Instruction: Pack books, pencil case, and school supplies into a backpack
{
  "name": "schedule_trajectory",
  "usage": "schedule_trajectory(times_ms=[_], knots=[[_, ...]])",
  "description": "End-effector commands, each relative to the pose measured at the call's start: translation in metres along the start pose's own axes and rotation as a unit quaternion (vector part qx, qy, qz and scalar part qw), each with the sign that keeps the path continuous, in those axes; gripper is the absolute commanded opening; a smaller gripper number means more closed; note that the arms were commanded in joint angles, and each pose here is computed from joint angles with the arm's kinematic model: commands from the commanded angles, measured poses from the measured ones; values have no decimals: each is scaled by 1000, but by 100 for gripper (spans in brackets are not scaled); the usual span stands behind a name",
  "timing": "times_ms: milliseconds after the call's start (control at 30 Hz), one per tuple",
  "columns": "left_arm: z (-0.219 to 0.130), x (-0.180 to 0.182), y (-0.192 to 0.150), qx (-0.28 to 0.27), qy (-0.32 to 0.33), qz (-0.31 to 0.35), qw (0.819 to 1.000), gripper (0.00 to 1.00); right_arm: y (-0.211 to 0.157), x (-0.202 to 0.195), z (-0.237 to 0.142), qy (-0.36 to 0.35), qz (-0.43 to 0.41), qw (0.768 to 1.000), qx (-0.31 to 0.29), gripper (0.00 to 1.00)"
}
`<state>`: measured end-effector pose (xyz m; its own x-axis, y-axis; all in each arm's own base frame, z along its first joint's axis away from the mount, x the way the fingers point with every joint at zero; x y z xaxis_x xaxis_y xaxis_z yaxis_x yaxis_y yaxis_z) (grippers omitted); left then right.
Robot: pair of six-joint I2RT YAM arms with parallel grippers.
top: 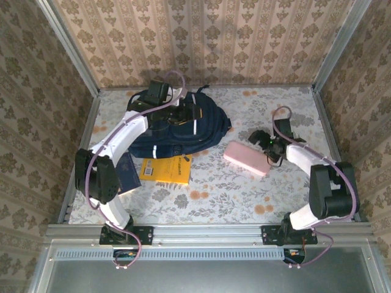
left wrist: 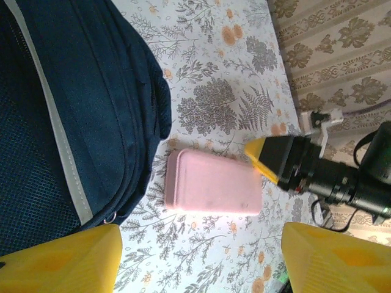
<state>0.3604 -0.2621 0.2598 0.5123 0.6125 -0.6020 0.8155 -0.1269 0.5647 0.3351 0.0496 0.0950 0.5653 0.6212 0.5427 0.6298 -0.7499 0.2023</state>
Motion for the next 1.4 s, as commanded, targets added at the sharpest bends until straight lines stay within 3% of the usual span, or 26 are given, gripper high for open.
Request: schedule_trajectory(times_ms=[0, 200, 367, 500, 567, 700, 767, 967, 1033, 1167, 1367], knots=[[-20, -15, 5, -14, -7, 27, 1000, 70, -62, -37, 4, -73, -1, 993, 91, 96], [-21, -18, -6, -2, 24, 74, 997, 70, -90, -46, -13, -73, -23, 992, 99, 96], [-10, -8, -15, 3, 29, 53, 998, 70, -88, -29, -23, -14, -39, 993, 112, 96], [2, -18, -28, 2, 16, 30, 999, 70, -62, -15, -44, -38, -81, 995, 49, 97], [10, -25, -38, 3, 15, 28, 999, 70, -48, -12, -51, -24, -41, 999, 26, 97], [26, -34, -57, 8, 16, 44, 999, 70, -29, 19, -55, 97, 67, 992, 42, 96], [31, -33, -65, 21, 21, 49, 998, 70, -21, 45, -64, 134, 24, 990, 44, 96], [23, -36, -71, 37, 30, 76, 996, 70, -7, 75, -74, 44, -176, 983, 13, 97], [16, -39, -66, 41, 39, 95, 994, 70, -19, 80, -66, 7, -249, 969, 9, 97], [-5, -46, -53, 34, 61, 133, 989, 70, -40, 85, -55, -90, -403, 911, -5, 98], [-42, -26, -41, -17, 105, 125, 986, 70, -52, 61, -45, -115, -423, 898, 20, 100]])
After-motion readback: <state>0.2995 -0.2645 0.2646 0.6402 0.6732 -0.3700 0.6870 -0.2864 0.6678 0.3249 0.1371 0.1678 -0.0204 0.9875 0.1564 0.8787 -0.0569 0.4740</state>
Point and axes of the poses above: each hand's point on the last joint's axis, 136 mm out from that joint toward the fingers, its own z axis out along the fingers, its own x axis along the line the jaws close on, y = z × x, the point moved 4 cm from there along -z, back along the fingers, and after that the axes turned 10 degrees about z, right-handed, at the moved point
